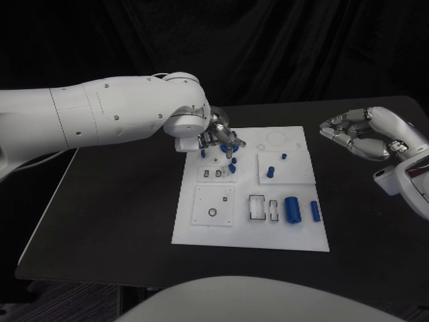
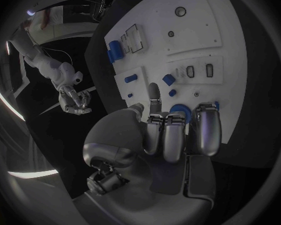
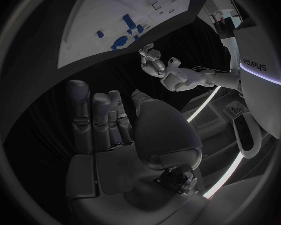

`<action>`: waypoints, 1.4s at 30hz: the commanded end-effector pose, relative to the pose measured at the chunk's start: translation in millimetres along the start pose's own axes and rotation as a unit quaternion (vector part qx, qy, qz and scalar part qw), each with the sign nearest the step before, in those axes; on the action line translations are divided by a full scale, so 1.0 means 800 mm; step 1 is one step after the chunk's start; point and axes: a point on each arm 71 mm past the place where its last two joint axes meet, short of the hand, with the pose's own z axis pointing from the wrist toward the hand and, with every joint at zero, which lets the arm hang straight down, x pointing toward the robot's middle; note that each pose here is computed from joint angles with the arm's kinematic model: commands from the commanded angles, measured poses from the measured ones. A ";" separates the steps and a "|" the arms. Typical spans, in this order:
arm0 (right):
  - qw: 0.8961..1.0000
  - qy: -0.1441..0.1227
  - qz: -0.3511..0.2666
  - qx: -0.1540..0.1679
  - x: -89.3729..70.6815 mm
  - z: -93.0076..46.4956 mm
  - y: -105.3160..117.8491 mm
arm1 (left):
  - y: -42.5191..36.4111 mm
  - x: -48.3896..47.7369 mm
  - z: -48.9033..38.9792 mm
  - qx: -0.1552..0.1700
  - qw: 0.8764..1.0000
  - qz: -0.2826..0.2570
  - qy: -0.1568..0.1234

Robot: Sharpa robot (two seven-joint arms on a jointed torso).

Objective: Assemble the parts on the task board

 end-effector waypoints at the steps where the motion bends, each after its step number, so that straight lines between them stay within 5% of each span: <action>1: 1.000 -0.012 -0.002 -0.004 -0.001 0.000 0.001 | 0.0010 0.005 0.003 0.002 1.000 -0.011 0.008; 23: 1.000 -0.003 0.000 -0.005 0.003 0.002 0.003 | 0.0192 0.026 0.018 -0.006 0.999 -0.030 0.016; 42: 1.000 0.008 0.003 0.000 0.005 0.003 0.001 | 0.0267 0.031 0.026 -0.009 0.999 -0.041 0.013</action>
